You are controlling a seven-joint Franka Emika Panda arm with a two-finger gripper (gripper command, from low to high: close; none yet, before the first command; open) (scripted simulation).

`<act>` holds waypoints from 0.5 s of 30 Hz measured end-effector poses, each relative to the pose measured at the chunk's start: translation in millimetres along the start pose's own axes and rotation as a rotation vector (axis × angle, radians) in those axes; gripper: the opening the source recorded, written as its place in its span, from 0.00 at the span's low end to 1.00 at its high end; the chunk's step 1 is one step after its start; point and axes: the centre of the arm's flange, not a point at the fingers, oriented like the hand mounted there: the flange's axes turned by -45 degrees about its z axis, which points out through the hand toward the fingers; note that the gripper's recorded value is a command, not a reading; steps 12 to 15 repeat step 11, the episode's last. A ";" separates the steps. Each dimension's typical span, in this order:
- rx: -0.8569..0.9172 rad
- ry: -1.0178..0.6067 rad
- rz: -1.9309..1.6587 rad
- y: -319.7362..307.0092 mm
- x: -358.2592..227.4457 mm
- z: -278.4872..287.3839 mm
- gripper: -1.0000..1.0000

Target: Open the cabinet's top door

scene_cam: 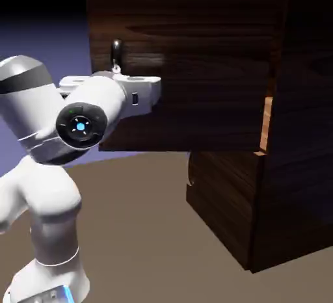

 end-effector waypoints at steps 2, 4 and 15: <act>0.061 0.000 0.000 9.6 0.0 -20.5 0.00; 0.120 0.000 0.000 19.8 0.0 -39.4 0.00; 0.286 -0.001 -0.001 54.9 0.1 -90.0 1.00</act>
